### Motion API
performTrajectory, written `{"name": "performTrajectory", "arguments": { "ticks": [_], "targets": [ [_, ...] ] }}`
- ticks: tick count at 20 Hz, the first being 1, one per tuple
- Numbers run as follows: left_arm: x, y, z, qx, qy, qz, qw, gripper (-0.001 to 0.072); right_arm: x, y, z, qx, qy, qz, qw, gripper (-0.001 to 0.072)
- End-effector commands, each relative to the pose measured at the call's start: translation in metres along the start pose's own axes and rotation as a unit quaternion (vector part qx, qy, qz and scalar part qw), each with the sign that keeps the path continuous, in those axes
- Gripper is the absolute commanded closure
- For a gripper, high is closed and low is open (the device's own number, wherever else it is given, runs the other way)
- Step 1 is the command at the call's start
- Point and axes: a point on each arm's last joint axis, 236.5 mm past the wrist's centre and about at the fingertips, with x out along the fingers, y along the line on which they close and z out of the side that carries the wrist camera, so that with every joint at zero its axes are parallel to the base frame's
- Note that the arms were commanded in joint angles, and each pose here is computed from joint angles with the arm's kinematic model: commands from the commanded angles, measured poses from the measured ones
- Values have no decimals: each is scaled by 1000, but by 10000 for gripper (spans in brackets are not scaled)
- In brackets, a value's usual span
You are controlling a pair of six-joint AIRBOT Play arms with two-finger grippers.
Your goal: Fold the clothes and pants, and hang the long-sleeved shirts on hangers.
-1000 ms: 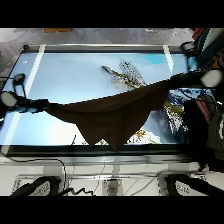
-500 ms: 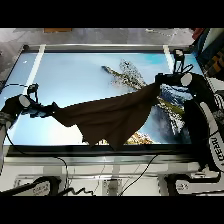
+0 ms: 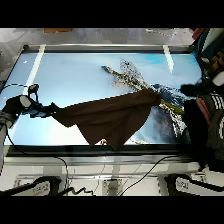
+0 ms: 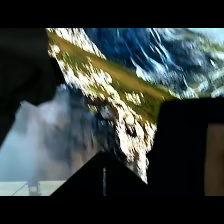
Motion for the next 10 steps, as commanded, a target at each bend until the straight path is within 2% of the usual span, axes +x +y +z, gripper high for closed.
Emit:
{"name": "performTrajectory", "arguments": {
  "ticks": [1, 4, 6, 7, 8, 9, 10],
  "targets": [
    [0, 10, 1, 15, -1, 20, 1000, 696, -6, 14, -81, 28, 66, 120, 990, 695],
    [0, 10, 1, 15, -2, 20, 1000, 696, 7, 71, -138, 114, 92, 255, 956, 695],
    [0, 10, 1, 15, -1, 20, 1000, 696, 19, 108, -153, 171, 97, 320, 927, 679],
    [0, 10, 1, 15, -1, 20, 1000, 696, 28, 120, -155, 197, 90, 334, 917, 574],
    [0, 9, 1, 14, -1, 18, 1000, 696, 36, 129, -158, 211, 87, 338, 913, 402],
    [0, 9, 1, 14, -1, 18, 1000, 696, 46, 136, -162, 217, 87, 332, 914, 308],
    [0, 9, 1, 14, -1, 18, 1000, 696, 54, 146, -169, 217, 95, 329, 914, 305]
  ]
}}
